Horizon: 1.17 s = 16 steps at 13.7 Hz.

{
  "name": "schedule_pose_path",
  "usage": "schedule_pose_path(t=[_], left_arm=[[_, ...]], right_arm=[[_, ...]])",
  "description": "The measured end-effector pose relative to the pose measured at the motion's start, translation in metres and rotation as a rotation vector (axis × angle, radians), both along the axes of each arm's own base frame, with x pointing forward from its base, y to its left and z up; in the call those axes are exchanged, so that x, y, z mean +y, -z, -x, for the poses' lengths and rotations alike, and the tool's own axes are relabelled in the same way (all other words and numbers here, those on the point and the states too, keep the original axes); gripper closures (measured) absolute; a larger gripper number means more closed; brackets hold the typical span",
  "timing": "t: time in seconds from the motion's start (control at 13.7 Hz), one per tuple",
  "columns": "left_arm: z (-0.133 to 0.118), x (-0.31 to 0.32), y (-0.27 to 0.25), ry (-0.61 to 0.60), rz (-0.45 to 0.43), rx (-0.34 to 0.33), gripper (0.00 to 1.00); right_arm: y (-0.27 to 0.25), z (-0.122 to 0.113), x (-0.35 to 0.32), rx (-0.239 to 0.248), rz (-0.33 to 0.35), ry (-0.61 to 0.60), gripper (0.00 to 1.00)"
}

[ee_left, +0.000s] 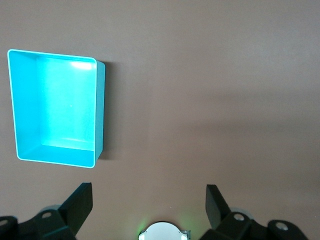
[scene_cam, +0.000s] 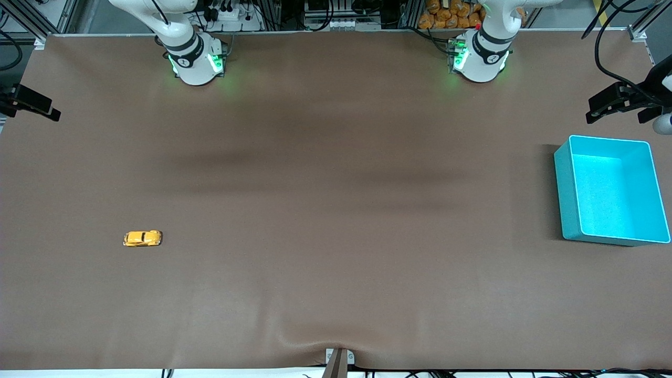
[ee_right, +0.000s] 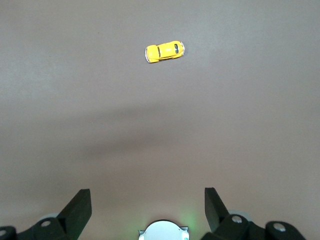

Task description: Wind and store yellow beetle car

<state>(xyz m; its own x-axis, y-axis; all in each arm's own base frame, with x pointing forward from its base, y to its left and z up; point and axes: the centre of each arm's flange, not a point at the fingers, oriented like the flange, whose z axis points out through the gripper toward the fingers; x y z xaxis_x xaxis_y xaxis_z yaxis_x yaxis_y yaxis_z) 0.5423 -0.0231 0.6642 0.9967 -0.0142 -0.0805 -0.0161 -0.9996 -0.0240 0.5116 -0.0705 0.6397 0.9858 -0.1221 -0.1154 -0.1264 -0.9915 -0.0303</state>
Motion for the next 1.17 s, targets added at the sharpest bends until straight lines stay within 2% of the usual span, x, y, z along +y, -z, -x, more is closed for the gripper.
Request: schedule_pose_path(t=[0.44, 0.73, 0.95, 1.17], left_arm=[[0.0, -0.001, 0.0, 0.002, 0.0, 0.0, 0.0], [0.0, -0.001, 0.0, 0.003, 0.0, 0.001, 0.0], [0.0, -0.005, 0.0, 0.009, 0.0, 0.002, 0.0], [0.0, -0.008, 0.002, 0.014, 0.0, 0.005, 0.0]], right_arm=[[0.002, -0.001, 0.0, 0.003, -0.002, -0.021, 0.0], [0.03, -0.016, -0.006, 0.05, 0.005, -0.178, 0.0], [0.074, -0.045, -0.009, 0.077, -0.007, -0.303, 0.0], [0.118, -0.071, -0.013, 0.083, -0.031, -0.491, 0.0]])
